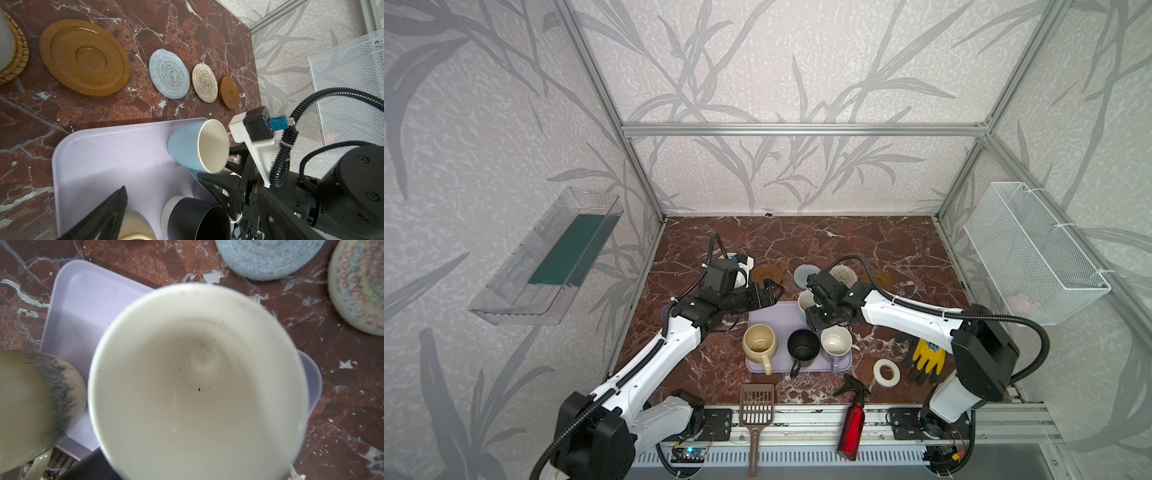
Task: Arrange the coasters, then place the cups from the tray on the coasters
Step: 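Lower right gripper onto the plain white mug on the tray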
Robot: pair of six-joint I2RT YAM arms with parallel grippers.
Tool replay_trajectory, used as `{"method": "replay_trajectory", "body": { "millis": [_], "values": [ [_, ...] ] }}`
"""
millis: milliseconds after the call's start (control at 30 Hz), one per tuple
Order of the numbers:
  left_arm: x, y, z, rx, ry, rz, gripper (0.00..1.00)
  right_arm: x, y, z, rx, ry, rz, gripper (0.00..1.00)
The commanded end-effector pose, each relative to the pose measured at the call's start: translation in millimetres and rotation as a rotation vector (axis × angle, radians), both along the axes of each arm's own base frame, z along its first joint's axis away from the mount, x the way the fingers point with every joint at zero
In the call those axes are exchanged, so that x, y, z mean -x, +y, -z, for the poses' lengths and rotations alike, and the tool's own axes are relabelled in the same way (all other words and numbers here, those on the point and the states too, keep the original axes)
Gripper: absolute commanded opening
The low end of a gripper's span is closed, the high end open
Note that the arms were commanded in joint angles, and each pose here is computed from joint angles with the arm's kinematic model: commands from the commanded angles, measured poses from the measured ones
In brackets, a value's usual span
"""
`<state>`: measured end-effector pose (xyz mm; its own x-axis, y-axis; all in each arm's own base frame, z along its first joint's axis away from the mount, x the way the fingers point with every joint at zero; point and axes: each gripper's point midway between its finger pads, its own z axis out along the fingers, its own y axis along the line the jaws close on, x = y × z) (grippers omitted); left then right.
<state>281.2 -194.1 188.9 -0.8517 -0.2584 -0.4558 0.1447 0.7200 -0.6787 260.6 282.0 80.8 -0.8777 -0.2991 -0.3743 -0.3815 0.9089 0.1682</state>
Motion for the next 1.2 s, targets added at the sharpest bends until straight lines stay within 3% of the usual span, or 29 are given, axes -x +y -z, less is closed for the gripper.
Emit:
{"method": "replay_trajectory", "body": {
  "millis": [0, 1167],
  "values": [
    [-2, -1, 3, 0.003, -0.005, -0.008, 0.99, -2, -2, 8, 0.011, -0.009, 0.02, 0.55],
    [-1, 3, -2, 0.025, -0.018, -0.032, 0.99, -11, 5, -35, -0.059, -0.165, 0.005, 0.04]
  ]
}}
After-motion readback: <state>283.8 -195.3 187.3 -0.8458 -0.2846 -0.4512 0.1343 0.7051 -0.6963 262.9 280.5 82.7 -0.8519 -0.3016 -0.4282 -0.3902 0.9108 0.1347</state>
